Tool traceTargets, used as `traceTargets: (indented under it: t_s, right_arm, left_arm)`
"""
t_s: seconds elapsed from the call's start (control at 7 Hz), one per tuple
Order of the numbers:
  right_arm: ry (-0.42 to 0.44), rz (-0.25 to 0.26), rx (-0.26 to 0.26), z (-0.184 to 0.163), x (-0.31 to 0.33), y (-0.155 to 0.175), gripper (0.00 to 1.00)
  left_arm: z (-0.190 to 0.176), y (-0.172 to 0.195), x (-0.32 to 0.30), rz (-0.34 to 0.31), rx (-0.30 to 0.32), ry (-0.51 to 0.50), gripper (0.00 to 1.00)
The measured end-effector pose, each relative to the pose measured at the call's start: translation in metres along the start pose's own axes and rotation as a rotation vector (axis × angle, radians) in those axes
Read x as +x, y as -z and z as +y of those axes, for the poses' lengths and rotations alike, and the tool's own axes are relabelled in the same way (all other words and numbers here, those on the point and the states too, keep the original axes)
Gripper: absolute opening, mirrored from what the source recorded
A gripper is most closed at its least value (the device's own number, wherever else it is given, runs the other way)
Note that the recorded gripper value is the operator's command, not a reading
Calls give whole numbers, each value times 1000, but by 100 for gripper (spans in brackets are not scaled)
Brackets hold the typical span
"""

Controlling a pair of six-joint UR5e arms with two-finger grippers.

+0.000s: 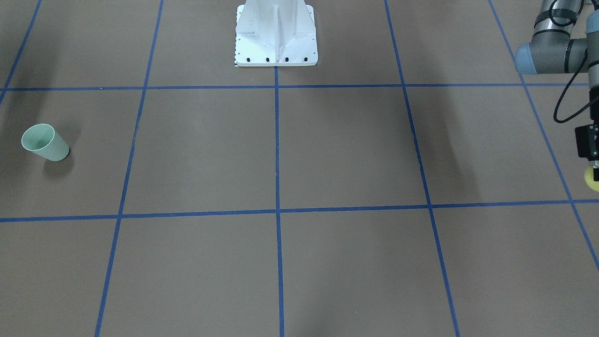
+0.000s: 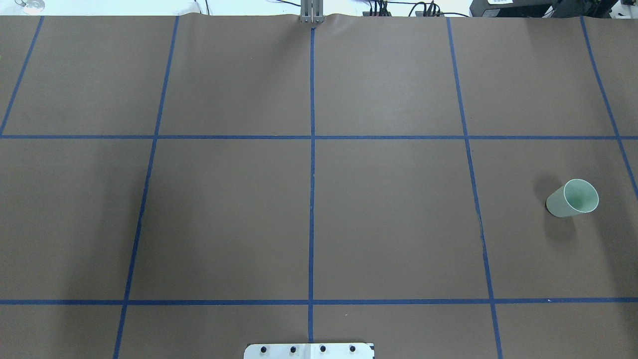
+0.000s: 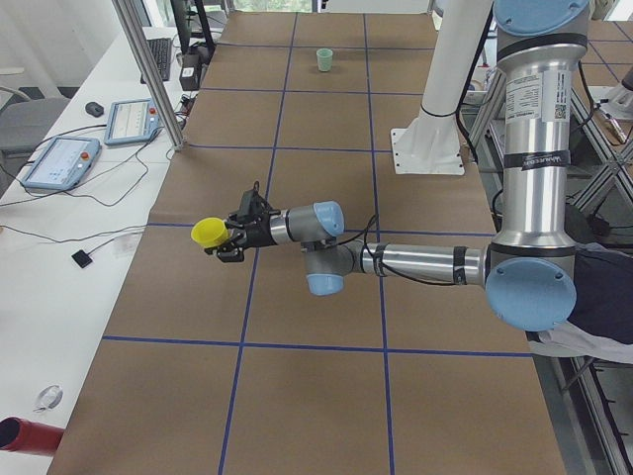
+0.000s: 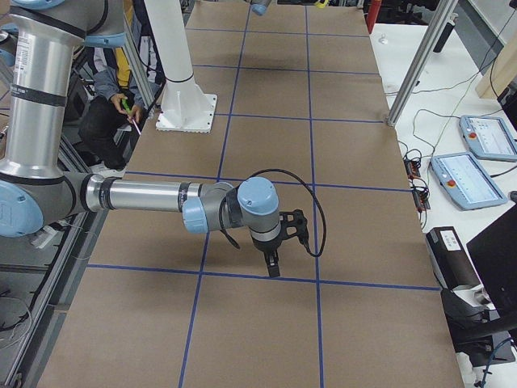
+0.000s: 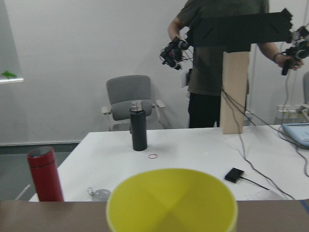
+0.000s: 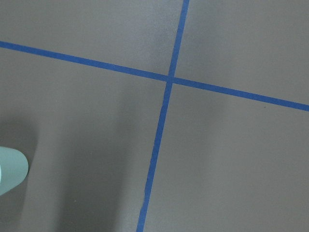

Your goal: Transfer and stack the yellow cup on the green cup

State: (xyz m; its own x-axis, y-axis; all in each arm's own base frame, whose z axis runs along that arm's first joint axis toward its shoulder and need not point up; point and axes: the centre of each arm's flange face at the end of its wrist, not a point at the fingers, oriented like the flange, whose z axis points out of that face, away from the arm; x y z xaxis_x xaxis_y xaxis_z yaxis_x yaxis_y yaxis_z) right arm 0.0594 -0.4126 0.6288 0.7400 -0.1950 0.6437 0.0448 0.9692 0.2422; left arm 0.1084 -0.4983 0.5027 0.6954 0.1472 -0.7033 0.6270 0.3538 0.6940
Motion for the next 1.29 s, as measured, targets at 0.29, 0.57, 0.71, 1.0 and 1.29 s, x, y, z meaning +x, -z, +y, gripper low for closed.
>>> traceTargets:
  t_s: [0.29, 0.57, 0.71, 1.0, 1.29]
  right_arm:
    - [22, 1, 26, -7, -3, 4, 100]
    - [38, -11, 43, -10, -8, 8, 100]
    - [44, -25, 49, -11, -11, 10, 100]
    - [63, -39, 69, -14, -16, 14, 100]
    - [99, -70, 106, -25, -25, 20, 100]
  left_arm:
    - [-31, 2, 59, 219, -30, -111, 23]
    - [-54, -8, 108, 412, -55, -242, 25]
    - [-63, -10, 128, 509, -74, -297, 22]
    - [-72, -5, 149, 689, -152, -357, 16]
    - [-78, 7, 162, 875, -230, -435, 16]
